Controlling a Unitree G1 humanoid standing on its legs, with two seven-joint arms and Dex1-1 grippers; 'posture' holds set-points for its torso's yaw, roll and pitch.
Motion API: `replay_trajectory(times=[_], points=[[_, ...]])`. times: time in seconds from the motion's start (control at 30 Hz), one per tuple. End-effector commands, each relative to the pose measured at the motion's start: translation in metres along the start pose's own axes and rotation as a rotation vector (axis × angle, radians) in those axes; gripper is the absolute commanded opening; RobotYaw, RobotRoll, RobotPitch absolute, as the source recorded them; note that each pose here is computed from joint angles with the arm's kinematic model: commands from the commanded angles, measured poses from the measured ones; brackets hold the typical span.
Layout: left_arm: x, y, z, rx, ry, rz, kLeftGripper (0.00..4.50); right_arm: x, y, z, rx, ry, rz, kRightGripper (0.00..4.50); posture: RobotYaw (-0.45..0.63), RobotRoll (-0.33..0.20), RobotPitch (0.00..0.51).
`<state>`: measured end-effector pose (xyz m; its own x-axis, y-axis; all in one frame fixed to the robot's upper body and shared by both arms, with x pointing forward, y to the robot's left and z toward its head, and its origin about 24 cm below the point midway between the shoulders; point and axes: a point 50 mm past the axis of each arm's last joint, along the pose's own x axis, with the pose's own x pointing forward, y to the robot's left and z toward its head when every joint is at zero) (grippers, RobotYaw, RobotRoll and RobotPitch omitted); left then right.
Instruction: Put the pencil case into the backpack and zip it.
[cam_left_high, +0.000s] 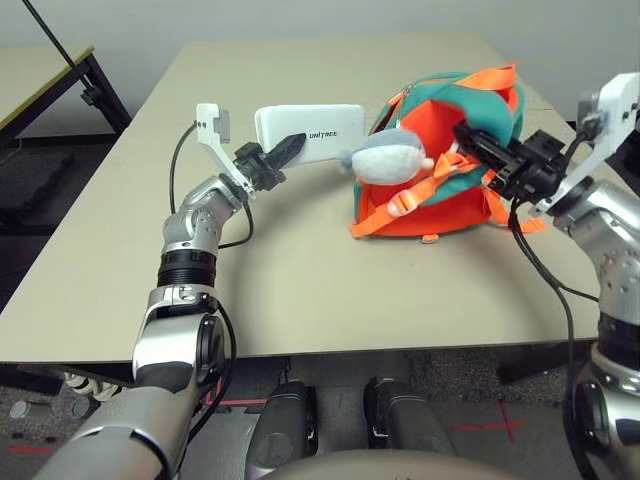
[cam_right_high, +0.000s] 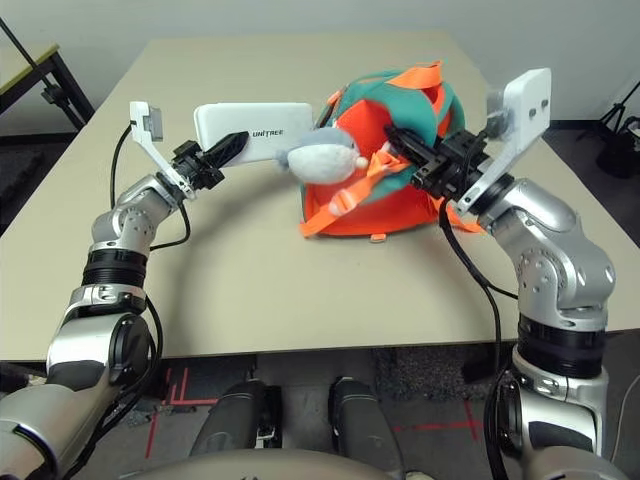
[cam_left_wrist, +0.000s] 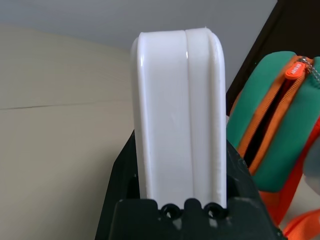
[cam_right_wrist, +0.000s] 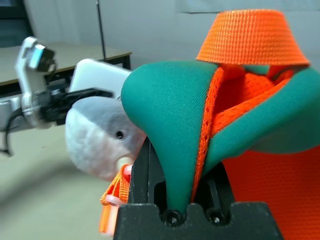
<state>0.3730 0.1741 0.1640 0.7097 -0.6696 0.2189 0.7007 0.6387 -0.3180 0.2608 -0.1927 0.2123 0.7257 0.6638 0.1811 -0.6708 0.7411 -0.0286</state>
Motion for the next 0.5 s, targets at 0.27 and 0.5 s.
replay_trajectory(times=[0.27,0.5], points=[[-0.024,-0.005,0.065,0.196,0.104,-0.142,1.37,-0.012,0.013,-0.019,0.043,0.052,0.06,0.17,0.03,0.0,0.087],[-0.037,-0.022,0.101,0.246,0.221,-0.288,1.37,-0.013,0.008,-0.025,0.042,0.076,0.062,0.17,0.05,0.0,0.082]])
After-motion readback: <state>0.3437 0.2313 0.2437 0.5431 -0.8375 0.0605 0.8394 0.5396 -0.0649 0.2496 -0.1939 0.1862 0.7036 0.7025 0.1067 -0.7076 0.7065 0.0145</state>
